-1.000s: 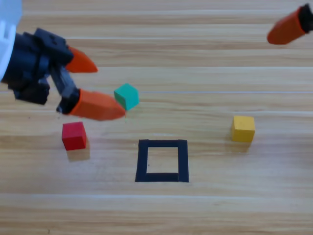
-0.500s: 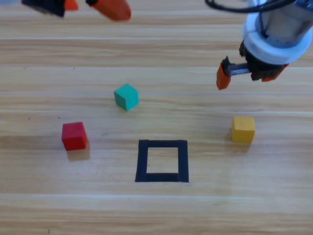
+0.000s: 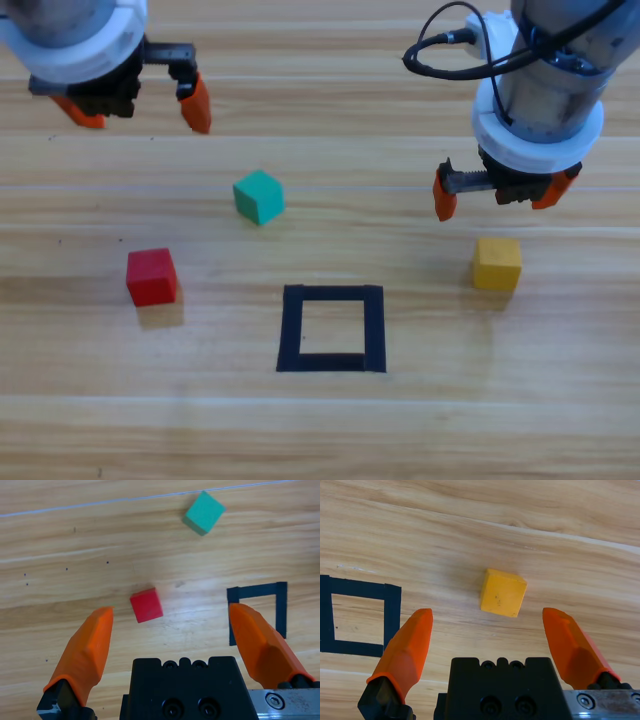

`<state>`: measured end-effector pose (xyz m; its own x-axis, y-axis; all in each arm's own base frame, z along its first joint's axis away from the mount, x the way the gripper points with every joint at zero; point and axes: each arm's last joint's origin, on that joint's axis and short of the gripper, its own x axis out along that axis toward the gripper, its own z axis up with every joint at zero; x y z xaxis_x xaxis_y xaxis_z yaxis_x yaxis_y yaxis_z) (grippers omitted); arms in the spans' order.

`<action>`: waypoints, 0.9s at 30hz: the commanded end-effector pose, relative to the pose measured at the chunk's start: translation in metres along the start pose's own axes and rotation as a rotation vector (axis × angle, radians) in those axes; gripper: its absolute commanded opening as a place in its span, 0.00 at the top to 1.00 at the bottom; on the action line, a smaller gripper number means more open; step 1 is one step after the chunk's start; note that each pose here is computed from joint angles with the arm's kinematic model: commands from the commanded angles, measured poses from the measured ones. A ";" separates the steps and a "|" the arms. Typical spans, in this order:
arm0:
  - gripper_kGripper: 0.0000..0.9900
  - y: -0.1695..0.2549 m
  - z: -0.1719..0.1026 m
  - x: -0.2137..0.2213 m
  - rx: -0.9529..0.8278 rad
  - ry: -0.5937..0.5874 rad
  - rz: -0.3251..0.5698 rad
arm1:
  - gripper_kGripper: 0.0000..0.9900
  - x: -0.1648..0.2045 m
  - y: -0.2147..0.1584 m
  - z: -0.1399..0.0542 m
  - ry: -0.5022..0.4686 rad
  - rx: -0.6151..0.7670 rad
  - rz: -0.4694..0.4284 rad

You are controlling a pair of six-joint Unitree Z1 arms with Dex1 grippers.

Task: Stack the blocks in the rectangular block: red at the bottom, yellow in the middle, green on top

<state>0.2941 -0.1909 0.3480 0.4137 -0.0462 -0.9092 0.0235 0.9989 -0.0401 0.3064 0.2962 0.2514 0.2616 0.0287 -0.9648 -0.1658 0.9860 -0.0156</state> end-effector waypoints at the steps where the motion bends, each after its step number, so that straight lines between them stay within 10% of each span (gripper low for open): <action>1: 0.00 0.005 0.006 0.047 -0.063 0.111 0.111 | 0.02 0.043 0.000 0.003 0.110 0.037 -0.052; 13: 0.00 -0.003 -0.006 0.146 -0.111 0.359 0.235 | 0.02 0.047 -0.017 0.008 0.140 0.131 -0.081; 27: 0.01 0.023 -0.002 0.137 -0.187 0.353 0.163 | 0.02 0.060 -0.018 0.004 0.222 0.176 -0.069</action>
<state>0.3455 -0.1929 0.2206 0.0577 0.1013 -0.9932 -0.1505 0.9844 0.0916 0.3176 0.2888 0.2264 0.1266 0.0034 -0.9919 -0.0258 0.9997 0.0001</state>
